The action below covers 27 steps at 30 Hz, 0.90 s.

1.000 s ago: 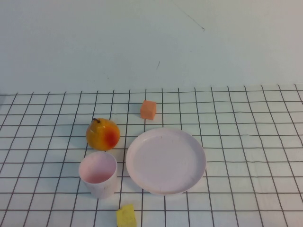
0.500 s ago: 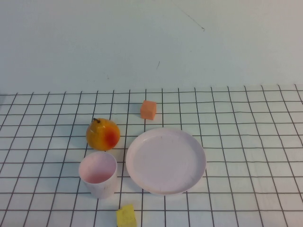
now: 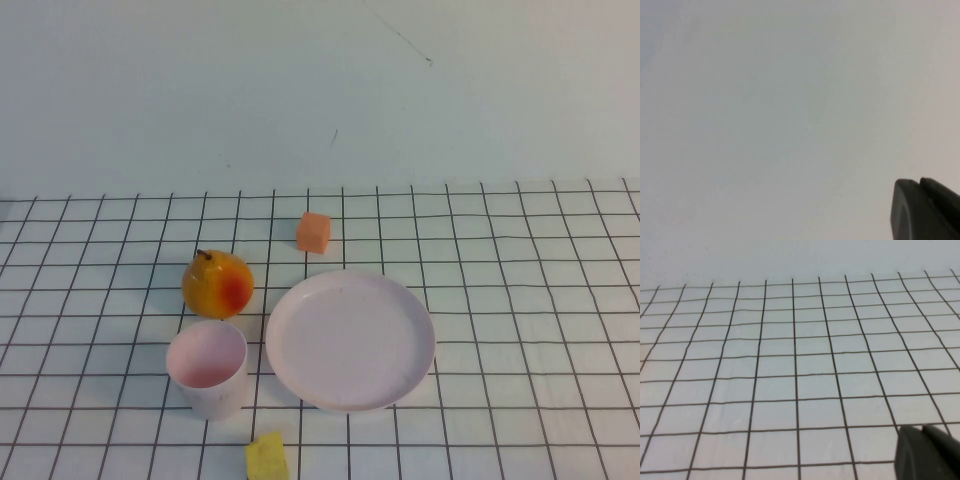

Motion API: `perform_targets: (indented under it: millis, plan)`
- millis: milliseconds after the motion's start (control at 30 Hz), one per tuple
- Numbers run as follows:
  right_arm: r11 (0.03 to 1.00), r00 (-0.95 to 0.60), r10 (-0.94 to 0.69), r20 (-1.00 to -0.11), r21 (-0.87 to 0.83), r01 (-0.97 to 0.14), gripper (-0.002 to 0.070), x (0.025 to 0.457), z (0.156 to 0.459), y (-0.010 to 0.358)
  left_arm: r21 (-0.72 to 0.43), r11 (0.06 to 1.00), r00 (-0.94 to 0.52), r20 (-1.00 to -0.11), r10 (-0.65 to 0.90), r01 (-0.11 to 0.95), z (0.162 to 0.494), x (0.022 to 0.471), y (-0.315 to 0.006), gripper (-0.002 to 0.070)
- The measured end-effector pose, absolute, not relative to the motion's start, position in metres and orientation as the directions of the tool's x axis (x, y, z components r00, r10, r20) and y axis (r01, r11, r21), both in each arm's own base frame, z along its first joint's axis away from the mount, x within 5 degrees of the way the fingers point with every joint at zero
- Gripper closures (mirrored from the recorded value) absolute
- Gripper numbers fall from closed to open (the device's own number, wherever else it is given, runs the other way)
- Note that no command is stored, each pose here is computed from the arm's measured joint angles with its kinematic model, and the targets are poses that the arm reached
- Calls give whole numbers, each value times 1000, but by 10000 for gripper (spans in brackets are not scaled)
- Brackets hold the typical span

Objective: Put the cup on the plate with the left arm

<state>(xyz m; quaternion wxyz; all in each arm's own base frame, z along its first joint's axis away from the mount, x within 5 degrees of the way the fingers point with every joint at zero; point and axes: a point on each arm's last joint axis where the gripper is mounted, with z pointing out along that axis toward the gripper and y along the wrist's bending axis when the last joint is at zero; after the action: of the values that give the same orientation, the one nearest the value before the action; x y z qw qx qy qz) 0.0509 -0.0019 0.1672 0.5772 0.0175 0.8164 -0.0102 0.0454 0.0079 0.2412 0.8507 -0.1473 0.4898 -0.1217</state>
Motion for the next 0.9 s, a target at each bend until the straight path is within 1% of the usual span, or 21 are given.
perform_targets:
  millis: [67,100,200,300,367,433,467,567,633,700,800,867,900]
  plan:
    - [999,-333,10,-943,-3,38,681,51,167,-2,-437,880,585,-670,-456,186,252,38,8,677]
    - [999,-333,10,-943,-3,38,681,51,167,-2,-450,862,611,-622,-489,232,256,35,8,677]
    - [999,-333,17,-943,4,40,681,51,167,-2,-418,836,688,-488,-537,356,268,24,6,677]
    - [999,-333,10,-943,-3,38,681,51,167,-2,-365,840,719,-444,-535,401,280,16,3,677]
    - [999,-333,17,-943,4,40,681,51,167,-2,-330,850,731,-439,-523,410,302,9,1,677]
    - [999,-333,17,-943,4,40,681,51,167,-2,-294,867,736,-459,-498,403,328,0,-3,677]
    - [999,-333,10,-943,-3,38,681,51,167,-2,-275,880,737,-482,-474,387,344,-6,-5,677]
    - [999,-333,17,-943,4,40,681,51,167,-2,-234,925,739,-556,-380,300,388,-29,-10,677]
    - [999,-333,17,-943,4,40,681,51,167,-2,-246,939,719,-605,-342,240,411,-37,-9,677]
    - [999,-333,17,-943,4,40,681,51,167,-2,-283,944,670,-668,-322,172,428,-37,-5,677]
    - [999,-333,17,-943,4,40,681,51,167,-2,-364,930,525,-783,-334,49,442,-17,3,677]
    - [999,-333,17,-943,4,40,681,51,167,-2,-410,910,367,-857,-361,-63,438,8,9,677]
    - [999,-333,17,-943,4,40,681,51,167,-2,-422,899,286,-881,-376,-118,432,20,12,677]
